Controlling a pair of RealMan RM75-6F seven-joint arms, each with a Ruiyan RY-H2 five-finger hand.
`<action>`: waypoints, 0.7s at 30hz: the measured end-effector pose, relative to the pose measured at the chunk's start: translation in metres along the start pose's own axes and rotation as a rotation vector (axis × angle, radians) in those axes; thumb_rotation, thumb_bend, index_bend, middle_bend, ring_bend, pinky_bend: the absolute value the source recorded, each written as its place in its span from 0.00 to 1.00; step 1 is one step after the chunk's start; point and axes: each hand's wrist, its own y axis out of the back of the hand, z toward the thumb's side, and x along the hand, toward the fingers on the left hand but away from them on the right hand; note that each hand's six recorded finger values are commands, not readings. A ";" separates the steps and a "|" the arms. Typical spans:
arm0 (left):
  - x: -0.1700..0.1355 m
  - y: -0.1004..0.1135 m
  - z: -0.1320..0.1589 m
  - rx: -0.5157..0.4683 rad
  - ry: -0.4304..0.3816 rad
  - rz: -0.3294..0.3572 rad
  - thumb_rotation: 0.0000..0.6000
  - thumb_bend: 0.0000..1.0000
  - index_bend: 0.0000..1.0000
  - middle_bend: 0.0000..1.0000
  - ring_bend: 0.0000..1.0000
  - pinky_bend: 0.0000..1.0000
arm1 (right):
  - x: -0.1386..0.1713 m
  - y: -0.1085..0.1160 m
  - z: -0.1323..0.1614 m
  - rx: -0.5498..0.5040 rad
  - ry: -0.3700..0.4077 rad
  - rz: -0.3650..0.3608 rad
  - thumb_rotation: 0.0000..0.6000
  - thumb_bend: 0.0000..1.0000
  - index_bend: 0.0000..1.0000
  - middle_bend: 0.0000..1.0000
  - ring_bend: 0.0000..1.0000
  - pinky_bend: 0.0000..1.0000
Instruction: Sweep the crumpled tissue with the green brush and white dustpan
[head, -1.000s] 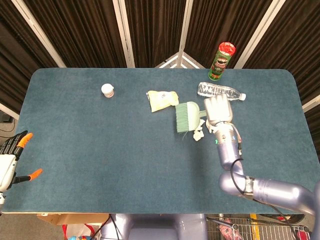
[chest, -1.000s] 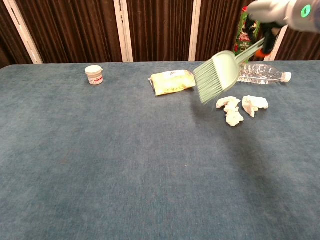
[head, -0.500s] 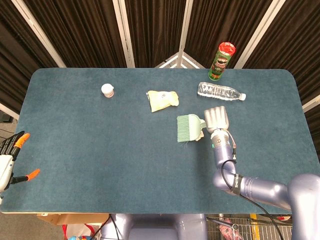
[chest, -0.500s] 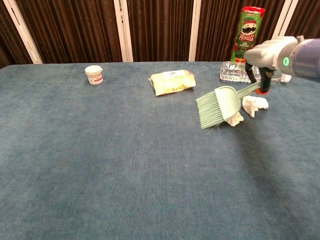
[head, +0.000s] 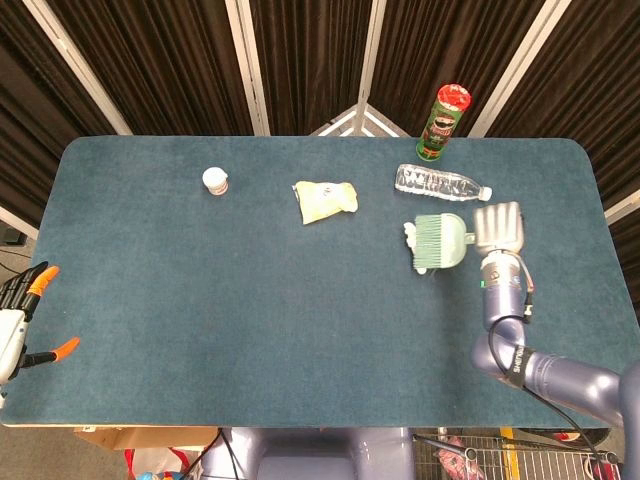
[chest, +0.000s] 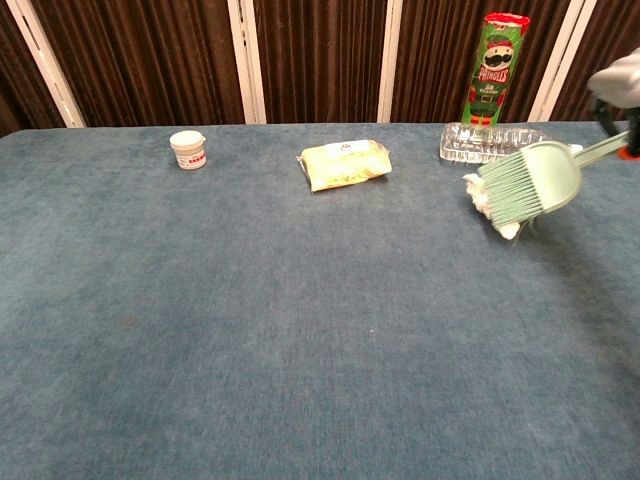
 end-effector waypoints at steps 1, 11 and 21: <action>0.000 0.000 0.001 0.000 -0.002 0.000 1.00 0.00 0.00 0.00 0.00 0.02 | 0.000 0.000 -0.007 0.006 -0.012 -0.001 1.00 0.59 0.79 0.96 1.00 0.86; 0.002 -0.001 0.005 0.004 -0.014 0.000 1.00 0.00 0.00 0.00 0.00 0.02 | 0.010 0.013 -0.066 0.045 -0.096 -0.040 1.00 0.59 0.79 0.96 1.00 0.86; 0.001 -0.001 0.007 0.005 -0.021 0.007 1.00 0.00 0.00 0.00 0.00 0.02 | 0.041 0.046 -0.084 -0.040 -0.056 -0.132 1.00 0.60 0.79 0.96 1.00 0.86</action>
